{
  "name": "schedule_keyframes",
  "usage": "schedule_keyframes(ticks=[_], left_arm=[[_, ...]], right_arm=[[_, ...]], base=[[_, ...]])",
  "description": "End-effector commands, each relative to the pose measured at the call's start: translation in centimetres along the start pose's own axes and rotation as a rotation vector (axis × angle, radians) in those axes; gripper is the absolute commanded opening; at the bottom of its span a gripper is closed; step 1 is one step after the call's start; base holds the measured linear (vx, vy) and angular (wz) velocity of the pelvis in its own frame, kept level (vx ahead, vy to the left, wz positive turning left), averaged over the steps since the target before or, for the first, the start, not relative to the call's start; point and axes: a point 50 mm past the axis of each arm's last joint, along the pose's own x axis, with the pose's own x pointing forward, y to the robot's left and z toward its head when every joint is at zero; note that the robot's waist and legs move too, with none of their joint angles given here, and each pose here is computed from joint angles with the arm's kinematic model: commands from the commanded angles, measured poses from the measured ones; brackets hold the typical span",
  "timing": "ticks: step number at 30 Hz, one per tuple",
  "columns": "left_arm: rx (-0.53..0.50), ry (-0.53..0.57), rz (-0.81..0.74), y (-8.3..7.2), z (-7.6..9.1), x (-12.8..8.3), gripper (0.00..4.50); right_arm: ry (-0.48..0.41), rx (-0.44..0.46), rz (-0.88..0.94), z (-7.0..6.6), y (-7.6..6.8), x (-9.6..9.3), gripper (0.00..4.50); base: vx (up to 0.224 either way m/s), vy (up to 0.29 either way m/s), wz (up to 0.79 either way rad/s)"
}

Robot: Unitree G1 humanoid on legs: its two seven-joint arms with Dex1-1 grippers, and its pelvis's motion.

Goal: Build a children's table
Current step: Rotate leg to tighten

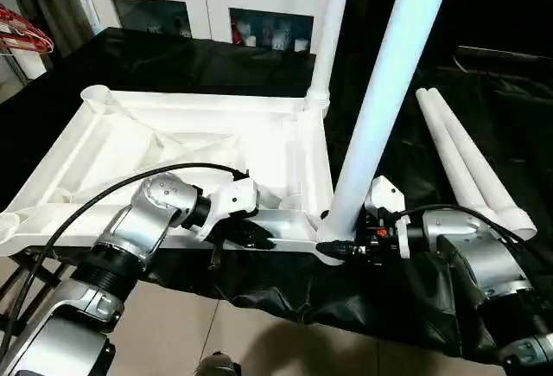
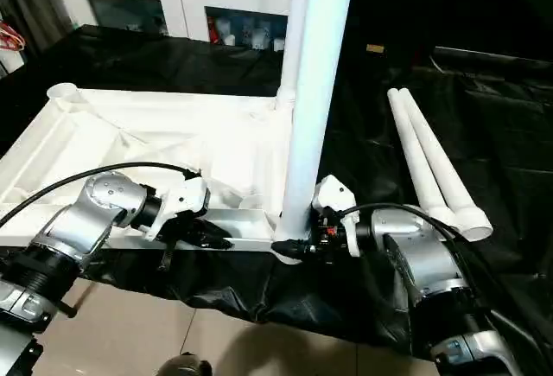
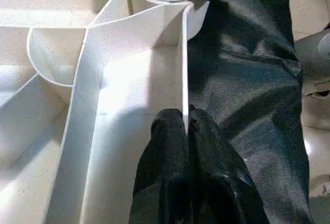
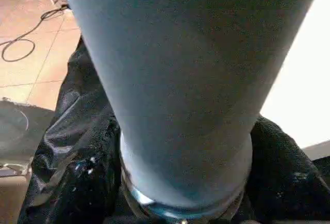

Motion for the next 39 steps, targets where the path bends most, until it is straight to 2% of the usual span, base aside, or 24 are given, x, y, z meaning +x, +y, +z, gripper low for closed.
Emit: schedule_keyframes(ticks=[1, 5, 8, 12, 13, 14, 17, 19, 21, 22, 24, 26, 28, 32, 33, 39], left_arm=[[0.054, -0.058, 0.026, 0.6, 1.9, 0.9, 0.0], [0.035, -0.084, 0.088, 1.1, 2.3, 1.4, 0.0], [0.007, -0.095, 0.184, 1.9, 2.8, 2.2, 0.0], [-0.055, -0.104, 0.3, 2.7, 3.7, 4.1, 0.0], [-0.055, -0.104, 0.3, 2.7, 3.7, 4.1, 0.0], [-0.064, -0.099, 0.328, 2.8, 4.0, 4.9, 0.0], [-0.071, -0.093, 0.379, 3.0, 4.4, 5.8, 0.0], [-0.076, -0.102, 0.408, 3.1, 4.8, 6.4, 0.0], [-0.061, -0.103, 0.409, 3.0, 5.1, 6.8, 0.0], [-0.054, -0.102, 0.407, 2.9, 5.2, 7.0, 0.0], [-0.037, -0.107, 0.392, 2.7, 5.2, 7.2, 0.0], [-0.019, -0.118, 0.37, 2.4, 5.2, 7.1, 0.0], [0.004, -0.119, 0.335, 2.0, 4.9, 6.9, 0.0], [0.026, -0.122, 0.252, 1.3, 4.1, 5.9, 0.0], [0.026, -0.122, 0.252, 1.3, 4.1, 5.9, 0.0], [0.022, -0.134, 0.154, 0.8, 3.3, 4.4, 0.0]], right_arm=[[-0.02, 0.025, 0.074, 0.0, 1.1, 1.5, 2.78], [-0.047, 0.052, 0.001, -0.1, 0.8, 1.9, 2.76], [-0.083, 0.1, -0.186, -0.2, -0.5, 2.8, 2.76], [-0.118, 0.225, -0.501, -0.6, -2.7, 4.4, 2.75], [-0.118, 0.225, -0.501, -0.6, -2.7, 4.4, 2.75], [-0.127, 0.273, -0.583, -0.5, -3.2, 5.3, 2.75], [-0.124, 0.329, -0.695, -0.5, -3.8, 6.2, 2.75], [-0.148, 0.324, -0.728, 0.0, -3.9, 6.9, 2.75], [-0.172, 0.326, -0.729, 0.3, -3.9, 7.3, 2.75], [-0.181, 0.33, -0.729, 0.3, -3.9, 7.4, 3.09], [-0.208, 0.351, -0.703, 0.6, -3.9, 7.7, 3.47], [-0.22, 0.353, -0.668, 0.7, -3.8, 7.7, 3.54], [-0.197, 0.304, -0.64, 0.5, -3.7, 7.3, 3.81], [-0.171, 0.2, -0.535, 0.3, -3.3, 6.1, 3.81], [-0.171, 0.2, -0.535, 0.3, -3.3, 6.1, 3.81], [-0.135, 0.066, -0.271, 0.2, -1.8, 4.0, 3.81]], base=[[0.0, 0.0, 0.0], [0.0, 0.0, 0.0], [0.0, 0.0, 0.0], [0.0, 0.0, 0.0], [0.0, 0.0, 0.0], [0.0, 0.0, 0.0], [0.0, 0.0, 0.0], [0.0, 0.0, 0.0], [0.0, 0.0, 0.0], [0.0, 0.0, 0.0], [0.0, 0.0, 0.0], [0.0, 0.0, 0.0], [0.0, 0.0, 0.0], [0.0, 0.0, 0.0], [0.0, 0.0, 0.0], [0.0, 0.0, 0.0]])
